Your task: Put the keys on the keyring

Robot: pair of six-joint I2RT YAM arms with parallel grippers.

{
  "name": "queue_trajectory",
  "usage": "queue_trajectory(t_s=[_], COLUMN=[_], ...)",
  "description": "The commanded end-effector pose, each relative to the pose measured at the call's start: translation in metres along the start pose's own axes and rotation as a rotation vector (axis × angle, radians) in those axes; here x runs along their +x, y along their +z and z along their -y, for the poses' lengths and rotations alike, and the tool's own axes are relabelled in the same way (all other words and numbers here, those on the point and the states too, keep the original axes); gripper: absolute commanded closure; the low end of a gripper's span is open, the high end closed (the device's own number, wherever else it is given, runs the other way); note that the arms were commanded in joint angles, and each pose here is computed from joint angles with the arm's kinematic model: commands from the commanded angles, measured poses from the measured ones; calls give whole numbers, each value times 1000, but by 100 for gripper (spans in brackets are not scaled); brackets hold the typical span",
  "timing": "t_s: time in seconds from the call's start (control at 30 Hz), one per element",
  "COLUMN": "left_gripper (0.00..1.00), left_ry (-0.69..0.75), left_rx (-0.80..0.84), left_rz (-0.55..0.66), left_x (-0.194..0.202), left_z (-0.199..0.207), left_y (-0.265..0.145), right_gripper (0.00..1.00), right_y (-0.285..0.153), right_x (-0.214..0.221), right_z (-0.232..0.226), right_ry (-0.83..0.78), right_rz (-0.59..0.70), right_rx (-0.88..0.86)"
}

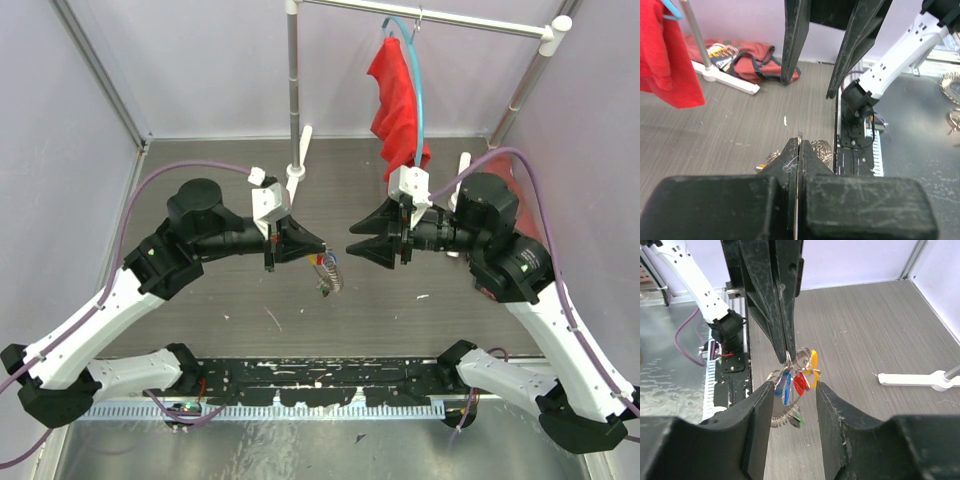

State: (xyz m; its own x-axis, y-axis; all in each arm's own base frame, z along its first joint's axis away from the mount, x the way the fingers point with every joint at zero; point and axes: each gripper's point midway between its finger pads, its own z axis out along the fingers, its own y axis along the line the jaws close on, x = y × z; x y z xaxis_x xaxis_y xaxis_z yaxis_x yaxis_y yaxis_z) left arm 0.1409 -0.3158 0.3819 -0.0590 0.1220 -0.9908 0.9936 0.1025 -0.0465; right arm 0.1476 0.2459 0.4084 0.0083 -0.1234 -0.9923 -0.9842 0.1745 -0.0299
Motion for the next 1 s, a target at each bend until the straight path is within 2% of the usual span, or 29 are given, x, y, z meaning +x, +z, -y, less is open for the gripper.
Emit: queue_trajectory(t_s=[0.0,0.2,0.4,0.6,0.8,0.9,0.97], left_gripper=[100,100,100,100,100,100,100], left_ry=[40,72,89,99,96,95,95], left_rx=[-53,-82,-61,-79,-78,-78,-77], left_rz=[188,246,260,255,251,250,249], left_x=[-40,-53,-61,-61,-60,-60,-61], left_z=[-3,-7,-3,-7,-10,-11,-11], left_y=[-6,-10,-9,-9,-5,-4,-3], right_gripper=[54,52,51,45,41,41,47], right_y=[3,3,3,7,7,11,14], right_x=[-7,-3,18,13,7,10,12], right_z=[15,16,36,8,-1,0,0], right_ry=[-40,-32,-4,-18,-17,2,17], right_rz=[41,49,6,29,50,49,47], right_rx=[74,99,214,69,39,44,42])
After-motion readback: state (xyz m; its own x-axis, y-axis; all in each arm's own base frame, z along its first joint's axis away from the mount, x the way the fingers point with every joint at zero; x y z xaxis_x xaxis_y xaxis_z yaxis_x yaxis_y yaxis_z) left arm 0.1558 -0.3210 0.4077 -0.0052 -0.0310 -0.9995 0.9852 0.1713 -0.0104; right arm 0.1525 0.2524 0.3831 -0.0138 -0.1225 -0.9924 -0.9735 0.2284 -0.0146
